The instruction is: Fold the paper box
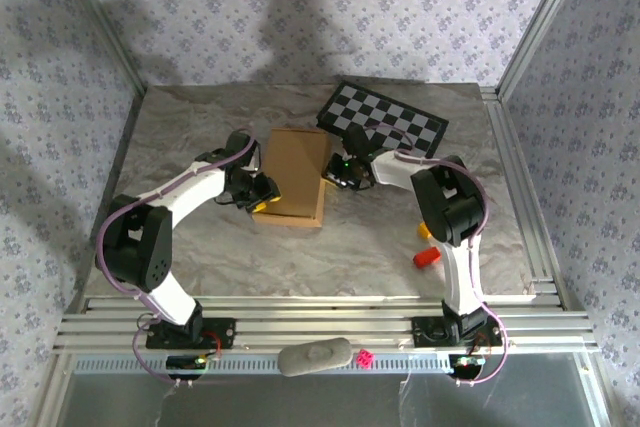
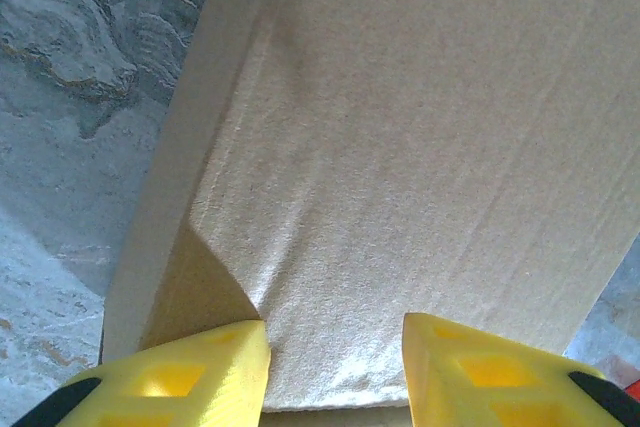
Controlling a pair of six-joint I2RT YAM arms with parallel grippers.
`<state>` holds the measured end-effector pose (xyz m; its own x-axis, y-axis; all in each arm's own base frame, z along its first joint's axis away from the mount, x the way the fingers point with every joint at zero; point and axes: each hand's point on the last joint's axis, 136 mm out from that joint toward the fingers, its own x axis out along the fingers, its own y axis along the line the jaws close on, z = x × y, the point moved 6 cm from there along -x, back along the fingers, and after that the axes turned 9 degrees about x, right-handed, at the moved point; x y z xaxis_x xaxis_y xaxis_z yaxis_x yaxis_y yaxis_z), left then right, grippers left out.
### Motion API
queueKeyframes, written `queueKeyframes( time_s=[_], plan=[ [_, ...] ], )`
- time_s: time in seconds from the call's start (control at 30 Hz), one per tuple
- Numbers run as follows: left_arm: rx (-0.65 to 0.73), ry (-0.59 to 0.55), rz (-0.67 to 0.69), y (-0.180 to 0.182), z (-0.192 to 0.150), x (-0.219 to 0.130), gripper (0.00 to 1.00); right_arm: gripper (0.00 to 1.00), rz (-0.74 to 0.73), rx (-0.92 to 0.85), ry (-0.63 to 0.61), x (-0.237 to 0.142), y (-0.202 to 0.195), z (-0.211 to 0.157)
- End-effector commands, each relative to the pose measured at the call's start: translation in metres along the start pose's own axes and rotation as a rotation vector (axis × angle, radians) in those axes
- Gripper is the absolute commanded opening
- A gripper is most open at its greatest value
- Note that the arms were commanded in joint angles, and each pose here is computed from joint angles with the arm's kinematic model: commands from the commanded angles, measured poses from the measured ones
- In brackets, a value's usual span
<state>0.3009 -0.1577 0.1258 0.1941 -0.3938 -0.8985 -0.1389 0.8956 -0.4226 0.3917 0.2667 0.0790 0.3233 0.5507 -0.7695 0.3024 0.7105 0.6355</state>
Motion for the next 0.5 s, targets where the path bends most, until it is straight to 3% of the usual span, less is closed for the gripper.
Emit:
queueKeyframes(
  time_s=[0.0,0.47],
  plan=[
    [0.000,0.090,-0.031,0.000,-0.018,0.027,0.41,0.11,0.029,-0.057,0.244,0.004,0.014,-0.074],
    [-0.012,0.082,-0.044,-0.003,-0.021,0.029,0.40,0.11,-0.016,-0.089,0.305,-0.011,-0.003,-0.117]
  ],
)
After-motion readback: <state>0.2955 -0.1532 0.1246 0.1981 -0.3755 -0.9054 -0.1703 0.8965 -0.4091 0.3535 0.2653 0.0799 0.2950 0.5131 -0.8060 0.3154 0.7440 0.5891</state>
